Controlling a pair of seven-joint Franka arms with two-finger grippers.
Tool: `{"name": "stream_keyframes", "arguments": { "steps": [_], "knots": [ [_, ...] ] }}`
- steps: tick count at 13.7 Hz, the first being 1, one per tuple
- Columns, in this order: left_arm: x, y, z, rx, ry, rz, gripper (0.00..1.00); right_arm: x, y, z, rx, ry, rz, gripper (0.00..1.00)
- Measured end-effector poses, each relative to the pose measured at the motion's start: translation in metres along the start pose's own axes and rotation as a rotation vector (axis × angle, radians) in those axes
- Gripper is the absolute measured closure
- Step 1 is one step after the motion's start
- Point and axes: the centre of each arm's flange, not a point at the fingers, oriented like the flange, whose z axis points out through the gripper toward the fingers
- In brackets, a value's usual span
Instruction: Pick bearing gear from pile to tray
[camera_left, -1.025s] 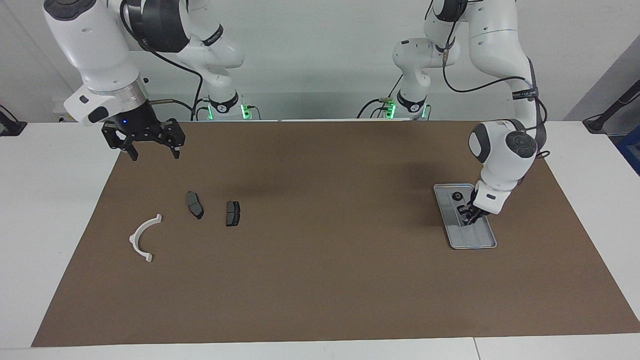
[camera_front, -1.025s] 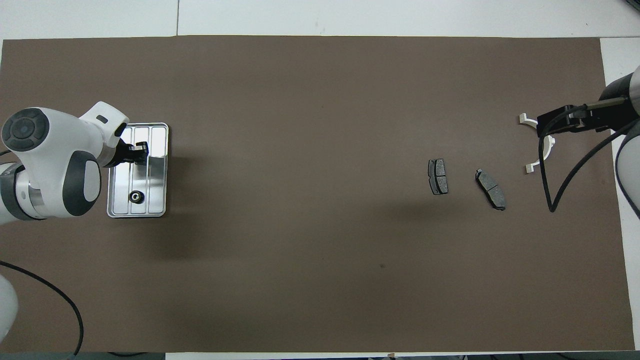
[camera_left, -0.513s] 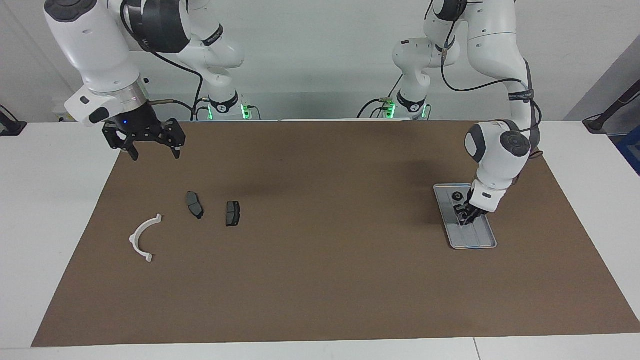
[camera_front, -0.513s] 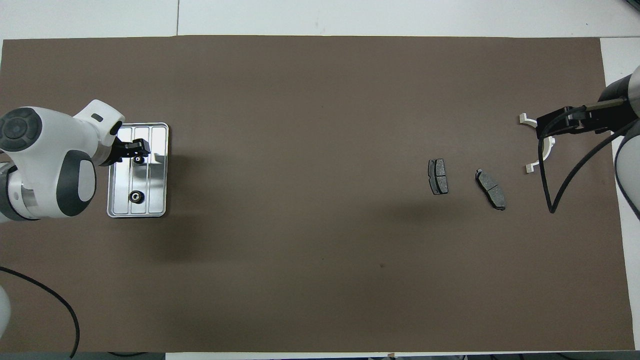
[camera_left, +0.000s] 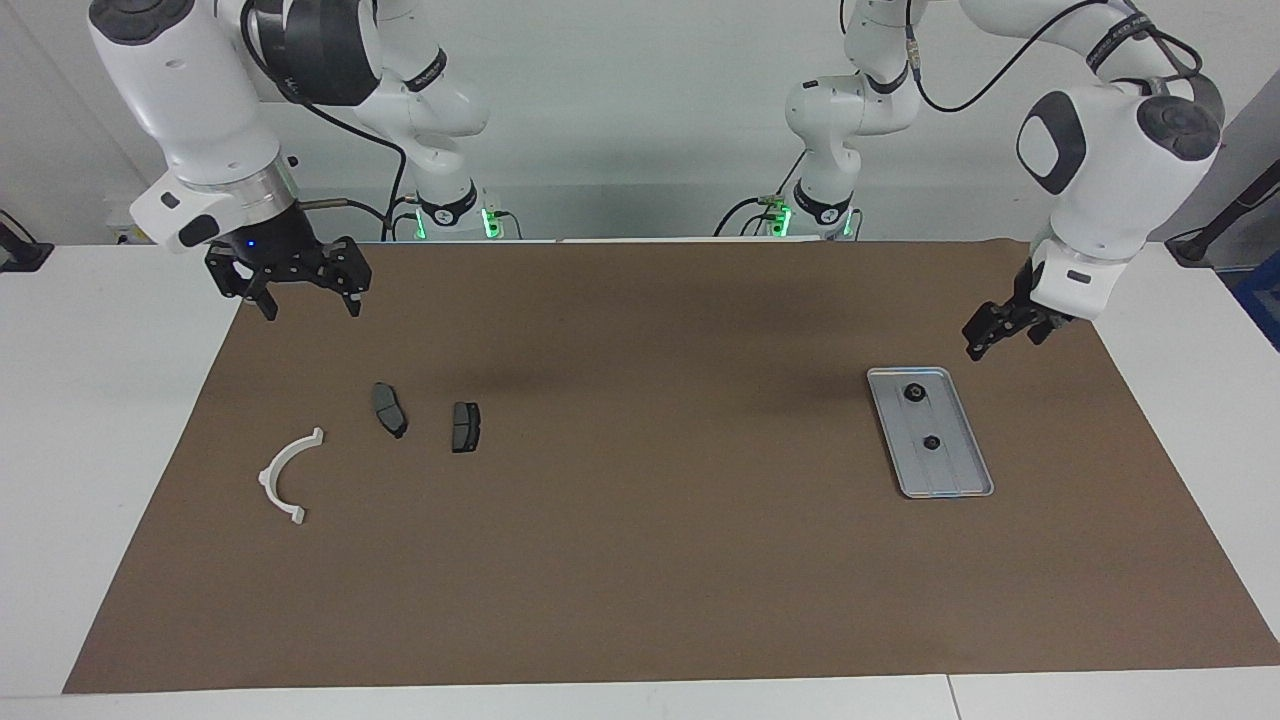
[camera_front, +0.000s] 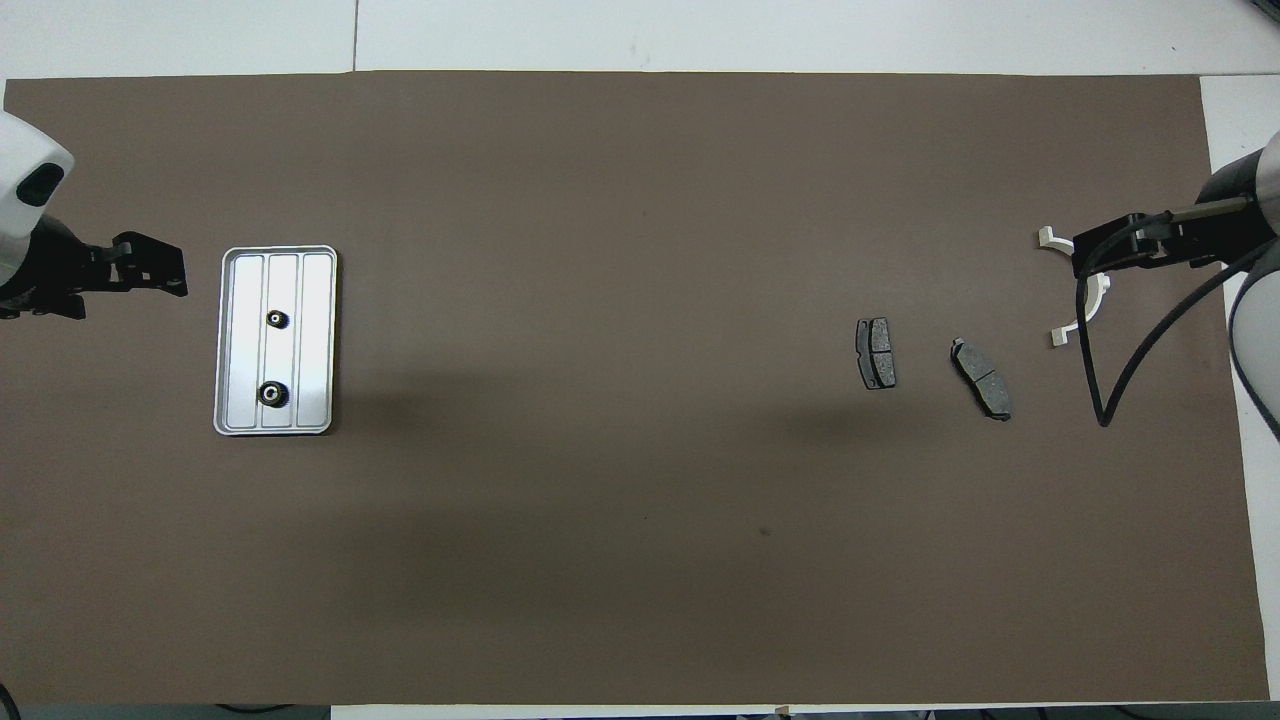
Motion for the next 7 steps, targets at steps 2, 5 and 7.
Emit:
{"name": "stream_keyframes", "arguments": {
  "steps": [2,5,7],
  "knots": [
    [-0.016,-0.001,-0.021,0.002,-0.011,0.002,0.0,0.0,0.0,0.0,0.0,0.0,0.0,0.0],
    [-0.024,-0.001,-0.032,-0.014,-0.01,0.002,0.0,0.0,-0.001,-0.001,0.0,0.001,-0.001,0.0],
    [-0.024,0.004,-0.03,-0.047,-0.019,0.0,0.0,0.0,-0.001,-0.001,0.0,0.001,-0.001,0.0]
  ]
}}
